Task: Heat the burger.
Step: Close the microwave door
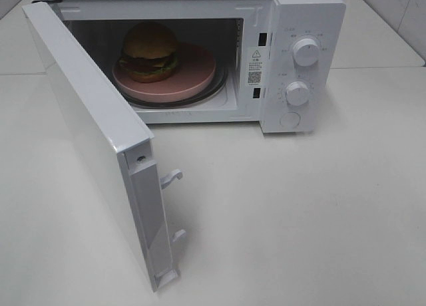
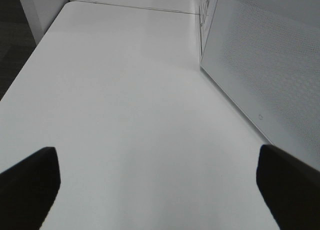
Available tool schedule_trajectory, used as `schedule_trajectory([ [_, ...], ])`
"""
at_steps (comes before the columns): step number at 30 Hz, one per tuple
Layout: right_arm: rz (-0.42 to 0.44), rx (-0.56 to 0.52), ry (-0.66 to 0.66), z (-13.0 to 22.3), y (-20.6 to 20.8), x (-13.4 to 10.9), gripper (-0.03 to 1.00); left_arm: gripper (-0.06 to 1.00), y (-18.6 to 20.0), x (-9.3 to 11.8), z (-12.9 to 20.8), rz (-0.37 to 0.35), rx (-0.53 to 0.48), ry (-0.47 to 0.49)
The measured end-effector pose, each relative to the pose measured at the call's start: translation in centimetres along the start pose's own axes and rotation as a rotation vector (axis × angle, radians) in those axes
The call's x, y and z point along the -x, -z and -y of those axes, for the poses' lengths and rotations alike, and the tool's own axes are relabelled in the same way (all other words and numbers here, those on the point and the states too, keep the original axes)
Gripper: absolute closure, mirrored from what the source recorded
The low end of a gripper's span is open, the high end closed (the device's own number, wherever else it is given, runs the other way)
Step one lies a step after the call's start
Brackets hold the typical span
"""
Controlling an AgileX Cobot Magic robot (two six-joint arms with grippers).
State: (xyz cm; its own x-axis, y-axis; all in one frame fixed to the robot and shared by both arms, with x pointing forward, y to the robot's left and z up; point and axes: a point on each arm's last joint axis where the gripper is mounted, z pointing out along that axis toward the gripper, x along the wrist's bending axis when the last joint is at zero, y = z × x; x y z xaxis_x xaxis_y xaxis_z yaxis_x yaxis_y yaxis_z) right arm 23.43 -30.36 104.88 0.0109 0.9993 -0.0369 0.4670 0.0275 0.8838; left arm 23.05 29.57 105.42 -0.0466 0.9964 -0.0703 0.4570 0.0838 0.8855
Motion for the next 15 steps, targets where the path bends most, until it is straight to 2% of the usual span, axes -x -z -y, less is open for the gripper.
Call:
schedule_trajectory([
  [9,-0.002,0.000,0.015,0.00,0.00,-0.02,0.02,-0.04,0.00,0.00,0.00,0.000,0.000,0.000],
  [12,-0.002,0.000,0.015,0.00,0.00,-0.02,0.08,-0.04,0.00,0.00,0.00,0.000,0.000,0.000],
  [13,-0.002,0.000,0.015,0.00,0.00,-0.02,0.14,-0.04,0.00,0.00,0.00,0.000,0.000,0.000],
  [14,-0.002,0.000,0.015,0.00,0.00,-0.02,0.14,-0.04,0.00,0.00,0.00,0.000,0.000,0.000],
  [15,-0.002,0.000,0.015,0.00,0.00,-0.02,0.21,-0.04,0.00,0.00,0.00,0.000,0.000,0.000],
])
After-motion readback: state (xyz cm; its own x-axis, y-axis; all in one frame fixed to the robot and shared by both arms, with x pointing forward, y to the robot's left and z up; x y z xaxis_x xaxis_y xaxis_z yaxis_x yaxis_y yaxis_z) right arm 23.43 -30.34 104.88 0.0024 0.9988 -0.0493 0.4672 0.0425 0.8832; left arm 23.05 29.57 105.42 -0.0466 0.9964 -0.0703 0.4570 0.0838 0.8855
